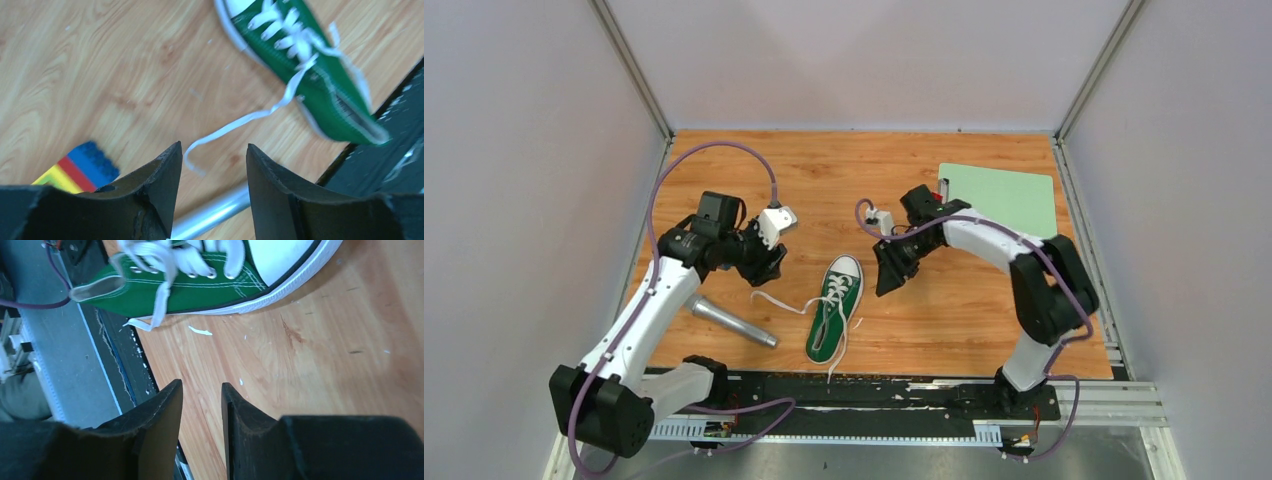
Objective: Tie the shoes
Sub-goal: Tie the shoelace on the shoe.
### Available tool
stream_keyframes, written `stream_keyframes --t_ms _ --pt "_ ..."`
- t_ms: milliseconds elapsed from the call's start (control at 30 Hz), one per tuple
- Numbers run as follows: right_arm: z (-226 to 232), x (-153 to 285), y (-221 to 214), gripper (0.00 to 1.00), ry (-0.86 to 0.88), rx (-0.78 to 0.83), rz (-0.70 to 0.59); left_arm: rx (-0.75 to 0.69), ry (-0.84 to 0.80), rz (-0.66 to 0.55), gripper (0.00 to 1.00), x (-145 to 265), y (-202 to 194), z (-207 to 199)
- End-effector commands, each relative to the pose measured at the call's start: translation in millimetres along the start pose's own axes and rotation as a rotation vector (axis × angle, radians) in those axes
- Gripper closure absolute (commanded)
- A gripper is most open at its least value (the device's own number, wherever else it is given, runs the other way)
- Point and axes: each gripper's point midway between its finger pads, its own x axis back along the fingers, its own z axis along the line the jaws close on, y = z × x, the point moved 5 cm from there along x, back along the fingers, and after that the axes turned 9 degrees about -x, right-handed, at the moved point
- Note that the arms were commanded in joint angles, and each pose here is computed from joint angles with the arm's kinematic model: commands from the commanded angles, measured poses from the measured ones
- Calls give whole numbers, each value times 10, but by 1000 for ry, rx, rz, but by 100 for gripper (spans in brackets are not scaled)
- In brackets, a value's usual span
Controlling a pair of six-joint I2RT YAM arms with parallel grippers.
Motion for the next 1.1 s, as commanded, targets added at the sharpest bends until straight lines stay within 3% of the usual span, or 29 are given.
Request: stream_keyframes --t_ms 0,167,333,400,500,633,800,900,1067 --pt "-110 -427 -22 65 27 -124 97 197 -165 -194 43 -209 266 -201" --pt "-105 -783 -131 65 69 -152 188 310 -286 -160 45 -481 301 -244" --pt "-71 -938 -104 55 189 -247 222 414 -462 -131 44 -821 332 -415" --pt "-67 -971 -91 48 217 -271 227 416 -485 -108 44 -957 350 -445" --pt "-88 -1016 -44 47 241 -301 229 467 -507 -64 46 -1177 351 -407" --pt "-238 -1072 92 53 211 -351 203 512 -534 -22 57 -1490 356 -285" --pt "-540 -997 318 77 210 -411 132 542 -579 -28 74 -1769 360 -221" --pt "-652 -939 384 80 203 -411 95 533 -572 -37 79 -1794 424 -134" --pt "-711 -874 382 79 184 -417 75 528 -526 -53 79 -1739 498 9"
